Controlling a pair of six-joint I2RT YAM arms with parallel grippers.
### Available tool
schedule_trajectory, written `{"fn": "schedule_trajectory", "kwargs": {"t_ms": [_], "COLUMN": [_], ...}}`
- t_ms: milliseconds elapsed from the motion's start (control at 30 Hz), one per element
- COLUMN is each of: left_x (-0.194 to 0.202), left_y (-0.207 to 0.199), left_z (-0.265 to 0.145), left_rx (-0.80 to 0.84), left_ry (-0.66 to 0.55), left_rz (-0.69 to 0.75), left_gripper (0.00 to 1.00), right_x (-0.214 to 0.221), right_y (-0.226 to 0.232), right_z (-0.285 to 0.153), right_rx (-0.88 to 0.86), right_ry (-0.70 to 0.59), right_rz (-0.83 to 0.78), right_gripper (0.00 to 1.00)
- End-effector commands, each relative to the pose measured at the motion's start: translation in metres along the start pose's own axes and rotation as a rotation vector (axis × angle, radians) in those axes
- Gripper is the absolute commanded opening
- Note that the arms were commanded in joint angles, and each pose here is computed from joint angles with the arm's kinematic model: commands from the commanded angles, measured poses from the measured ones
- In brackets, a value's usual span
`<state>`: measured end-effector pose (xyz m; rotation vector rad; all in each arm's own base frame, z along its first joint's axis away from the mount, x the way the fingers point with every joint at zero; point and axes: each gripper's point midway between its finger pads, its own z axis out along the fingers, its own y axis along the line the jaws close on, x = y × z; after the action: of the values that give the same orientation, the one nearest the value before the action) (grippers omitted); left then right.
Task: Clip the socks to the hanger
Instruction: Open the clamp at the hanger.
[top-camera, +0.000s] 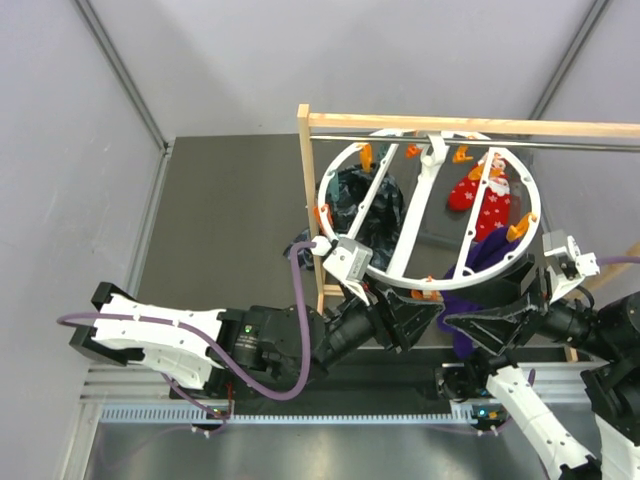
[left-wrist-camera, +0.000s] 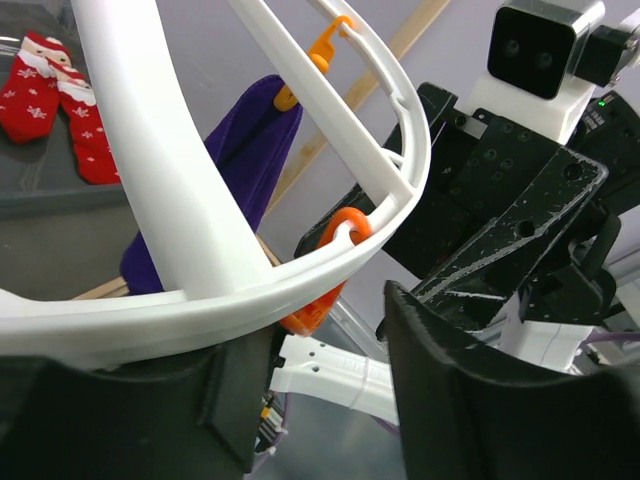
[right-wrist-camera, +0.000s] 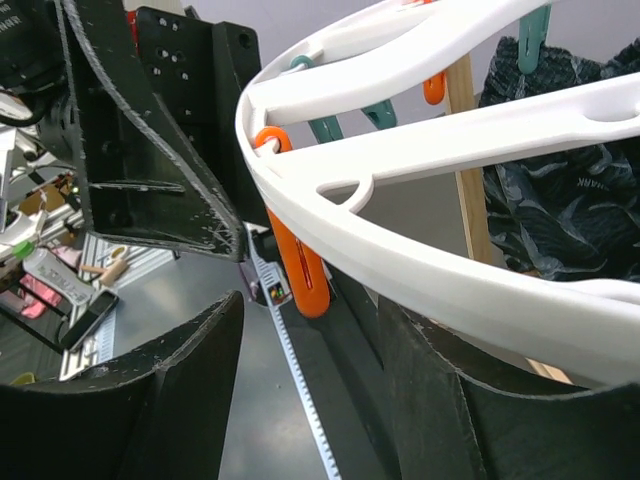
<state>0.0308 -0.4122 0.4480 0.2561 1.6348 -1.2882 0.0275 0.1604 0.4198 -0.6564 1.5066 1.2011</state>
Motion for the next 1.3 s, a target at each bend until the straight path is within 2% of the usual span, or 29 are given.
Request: {"fn": "schedule_trajectory", "kwargs": {"t_ms": [0, 167, 333, 533, 700, 800, 833, 1067, 1267], "left_x": [-0.024, -0.018, -0.019, -0.021, -0.022, -0.023, -0.022, -0.014, -0.018], "left_y": [-0.011, -0.021, -0.026, -0.026, -0.029, -0.03, -0.029, -0.015, -0.003], "left_z": [0.0, 0.008, 0.011, 0.012, 0.014, 0.016, 0.017, 0.02, 0.028], "left_rx": [0.03, 0.052, 0.059, 0.054, 0.054, 0.043, 0.034, -0.074, -0.18], "left_ry": [-0.084, -0.081, -0.081, -0.094, -0.099, -0.097, -0.093, -0.074, -0.134], "left_rz": [-0.058, -0.04, -0.034, -0.044, -0.053, -0.066, -0.068, -0.152, -0.132], "left_gripper": [0.5, 0.38, 0.38, 0.38, 0.39, 0.43, 0.5, 0.66, 0.65], "right_x": [-0.016, -0.015, -0.013, -0.01, -0.006, -0.006, -0.007, -0.013, -0.016], "right_y": [0.001, 0.001, 0.002, 0.003, 0.001, -0.002, -0.005, -0.011, -0.012], "right_z": [0.008, 0.007, 0.004, 0.004, 0.004, 0.005, 0.006, 0.0, -0.005], "right_rx": [-0.035, -0.032, -0.025, -0.032, -0.03, -0.022, -0.011, 0.057, 0.09], "right_ry": [-0.032, -0.032, -0.036, -0.033, -0.036, -0.044, -0.049, -0.082, -0.094], "right_rz": [-0.023, -0.028, -0.029, -0.029, -0.029, -0.033, -0.032, -0.103, -0.147], "right_gripper": [0.56, 0.55, 0.51, 0.36, 0.16, 0.04, 0.0, 0.0, 0.0]}}
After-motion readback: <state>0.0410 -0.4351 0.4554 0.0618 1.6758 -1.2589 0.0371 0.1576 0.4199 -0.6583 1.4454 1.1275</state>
